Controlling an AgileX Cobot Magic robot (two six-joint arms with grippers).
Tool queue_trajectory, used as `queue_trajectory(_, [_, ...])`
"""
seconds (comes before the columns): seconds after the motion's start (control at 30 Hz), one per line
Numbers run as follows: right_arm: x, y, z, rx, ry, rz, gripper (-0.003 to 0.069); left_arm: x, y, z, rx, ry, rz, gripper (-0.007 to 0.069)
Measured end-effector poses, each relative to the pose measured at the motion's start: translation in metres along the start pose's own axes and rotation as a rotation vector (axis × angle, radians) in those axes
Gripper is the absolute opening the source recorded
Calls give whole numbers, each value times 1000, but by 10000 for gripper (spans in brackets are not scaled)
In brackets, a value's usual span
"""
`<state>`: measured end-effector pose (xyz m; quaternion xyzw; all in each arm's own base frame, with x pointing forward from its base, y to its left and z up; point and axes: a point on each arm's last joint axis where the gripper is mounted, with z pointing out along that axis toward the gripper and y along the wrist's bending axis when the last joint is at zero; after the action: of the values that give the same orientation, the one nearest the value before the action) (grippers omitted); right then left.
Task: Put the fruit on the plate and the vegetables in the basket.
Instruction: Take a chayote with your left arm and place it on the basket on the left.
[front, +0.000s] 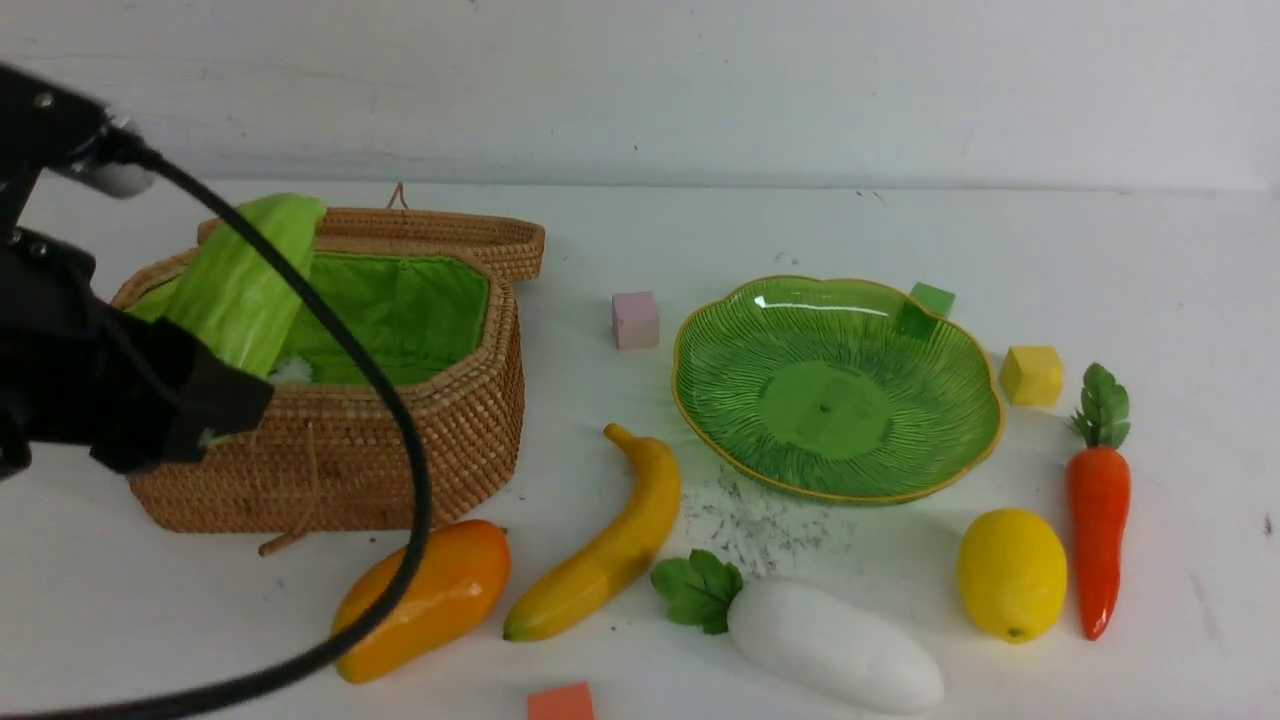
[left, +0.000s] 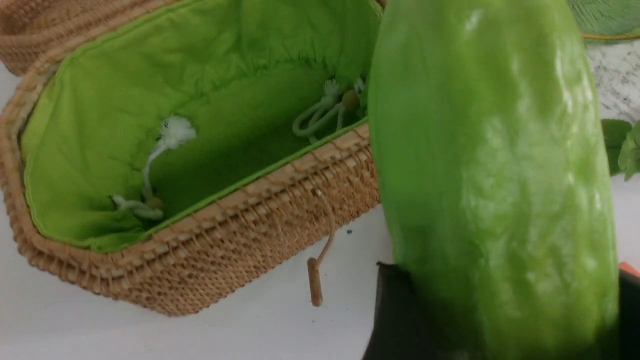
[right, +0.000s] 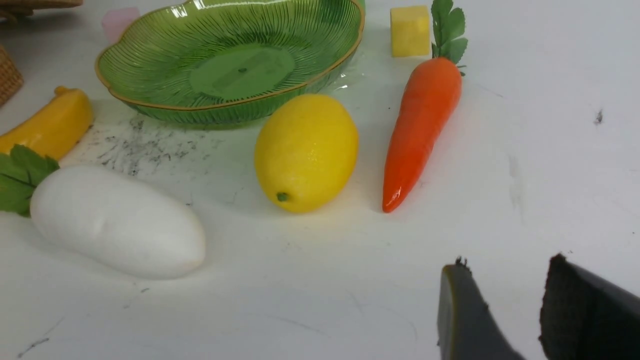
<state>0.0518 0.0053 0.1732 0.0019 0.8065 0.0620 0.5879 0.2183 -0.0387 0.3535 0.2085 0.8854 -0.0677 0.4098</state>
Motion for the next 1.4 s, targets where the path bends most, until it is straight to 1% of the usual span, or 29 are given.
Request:
queue_trajectory(0.13, [0,0,0,0,0,0,240,-7,3,3,2,2,11,444])
queue_trajectory(0.4, [0,0,0,0,0,0,240,-7,5,12,10,24,54,444])
queue_trajectory(0.67, [0,0,0,0,0,0,240,-10,14,38,10,53,187,444])
queue_trajectory(0.93, [0,0,0,0,0,0,240,-38,32,82,42,99,333,444])
queue_trajectory(1.03, [0,0,0,0,0,0,240,-45,39,94,25,102,385,444])
queue_trajectory(1.13, [0,0,0,0,0,0,240,-47,48,111,-19,109,438,444])
queue_trajectory(1.27, [0,0,0,0,0,0,240,-44,53,120,-50,135,488,444])
queue_trajectory(1.4, [0,0,0,0,0,0,240,-44,55,120,-59,147,507,444])
